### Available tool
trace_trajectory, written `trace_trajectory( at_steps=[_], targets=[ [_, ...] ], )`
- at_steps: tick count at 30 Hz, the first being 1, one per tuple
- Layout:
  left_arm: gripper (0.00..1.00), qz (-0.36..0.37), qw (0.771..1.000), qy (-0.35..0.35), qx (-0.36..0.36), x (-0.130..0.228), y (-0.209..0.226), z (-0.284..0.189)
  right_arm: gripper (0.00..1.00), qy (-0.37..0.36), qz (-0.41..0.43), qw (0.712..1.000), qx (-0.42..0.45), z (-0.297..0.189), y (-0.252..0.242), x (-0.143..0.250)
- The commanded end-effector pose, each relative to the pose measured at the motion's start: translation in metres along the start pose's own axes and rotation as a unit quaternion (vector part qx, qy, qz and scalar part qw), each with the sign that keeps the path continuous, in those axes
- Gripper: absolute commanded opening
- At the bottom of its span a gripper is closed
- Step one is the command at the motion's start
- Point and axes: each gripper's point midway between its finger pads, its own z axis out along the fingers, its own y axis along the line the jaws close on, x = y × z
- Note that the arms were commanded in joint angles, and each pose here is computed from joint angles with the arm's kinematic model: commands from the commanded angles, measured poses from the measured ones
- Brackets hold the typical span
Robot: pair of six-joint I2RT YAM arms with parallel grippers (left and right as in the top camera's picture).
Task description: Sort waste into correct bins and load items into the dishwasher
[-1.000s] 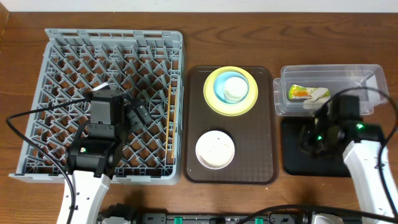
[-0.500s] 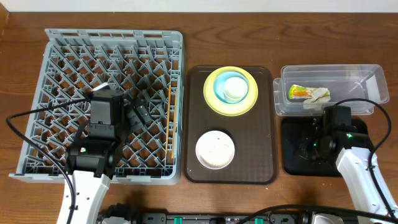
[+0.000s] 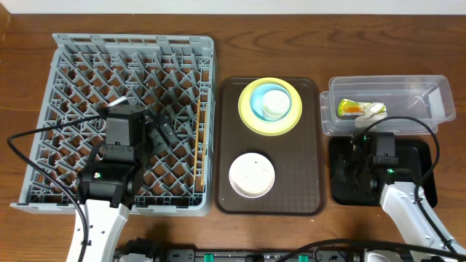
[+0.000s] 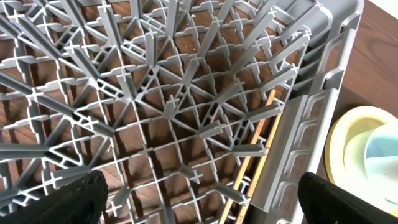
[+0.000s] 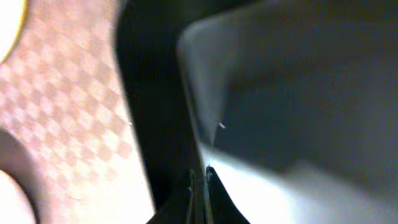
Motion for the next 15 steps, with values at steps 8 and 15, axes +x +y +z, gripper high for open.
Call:
trace_trajectory(
  at_steps=[8, 15],
  targets=[
    [0.99, -0.005, 1.000, 0.000, -0.004, 0.000, 0.002, 0.001, 0.07, 0.011, -0.082, 0.996, -0.026, 0.001, 0.013, 0.007],
    [0.99, -0.005, 1.000, 0.000, -0.004, 0.000, 0.002, 0.001, 0.10, 0.008, -0.122, 0.992, 0.011, -0.012, 0.007, -0.003]
  ],
)
